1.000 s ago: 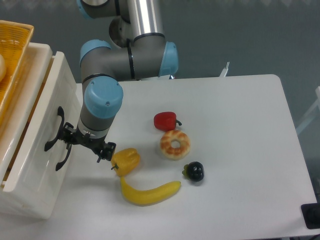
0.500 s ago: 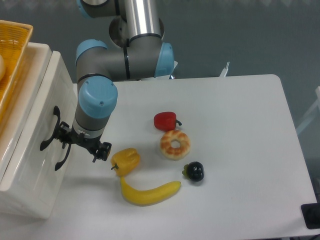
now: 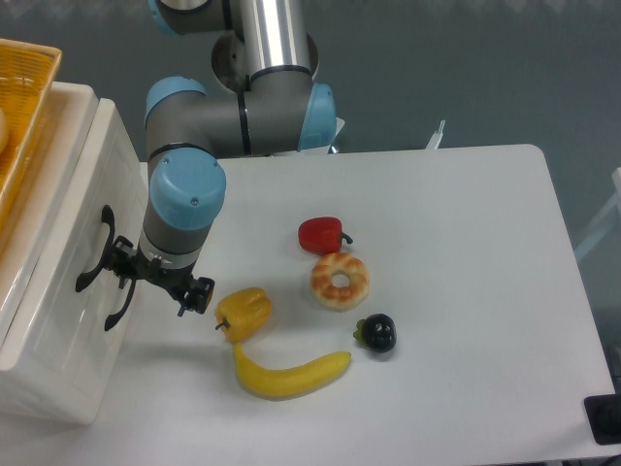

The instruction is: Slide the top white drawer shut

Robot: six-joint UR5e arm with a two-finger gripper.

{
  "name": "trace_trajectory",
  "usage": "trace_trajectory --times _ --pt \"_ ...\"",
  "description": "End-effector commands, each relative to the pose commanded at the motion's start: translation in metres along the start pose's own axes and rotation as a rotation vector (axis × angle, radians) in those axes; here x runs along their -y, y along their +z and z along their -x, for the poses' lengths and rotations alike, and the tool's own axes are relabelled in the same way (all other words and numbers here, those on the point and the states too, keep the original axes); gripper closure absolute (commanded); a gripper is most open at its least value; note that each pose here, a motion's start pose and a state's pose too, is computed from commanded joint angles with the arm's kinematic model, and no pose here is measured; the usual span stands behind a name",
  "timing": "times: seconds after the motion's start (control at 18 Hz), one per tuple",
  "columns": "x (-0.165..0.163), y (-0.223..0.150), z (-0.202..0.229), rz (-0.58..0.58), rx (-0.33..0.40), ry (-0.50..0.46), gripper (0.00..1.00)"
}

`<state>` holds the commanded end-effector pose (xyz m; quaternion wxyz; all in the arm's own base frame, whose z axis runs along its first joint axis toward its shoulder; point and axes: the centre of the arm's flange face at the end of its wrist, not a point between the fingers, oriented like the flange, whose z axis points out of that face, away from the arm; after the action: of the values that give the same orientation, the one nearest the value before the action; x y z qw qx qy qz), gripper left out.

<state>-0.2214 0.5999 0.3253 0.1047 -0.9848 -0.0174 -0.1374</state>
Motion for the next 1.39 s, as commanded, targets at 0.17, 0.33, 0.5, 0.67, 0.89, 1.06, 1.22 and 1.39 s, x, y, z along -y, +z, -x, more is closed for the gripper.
trace_trajectory --times 0.17,0.33,0.5,0.67,0.89,1.06,1.22,1.39 --pt "-0.002 -0.028 0.029 -0.03 0.049 0.069 0.0" --pt "-0.003 -0.062 0.052 -0.04 0.134 0.092 0.0" --pt "-0.015 -0.079 0.076 0.018 0.227 0.18 0.0" --pt "-0.031 -0.095 0.094 0.045 0.254 0.288 0.0" --pt "-0.046 -0.127 0.107 0.034 0.292 0.393 0.0" --pt "-0.062 -0.142 0.129 0.053 0.313 0.494 0.0" --pt "-0.088 -0.168 0.152 0.062 0.348 0.546 0.0" --pt "-0.113 -0.188 0.175 0.083 0.372 0.611 0.0"
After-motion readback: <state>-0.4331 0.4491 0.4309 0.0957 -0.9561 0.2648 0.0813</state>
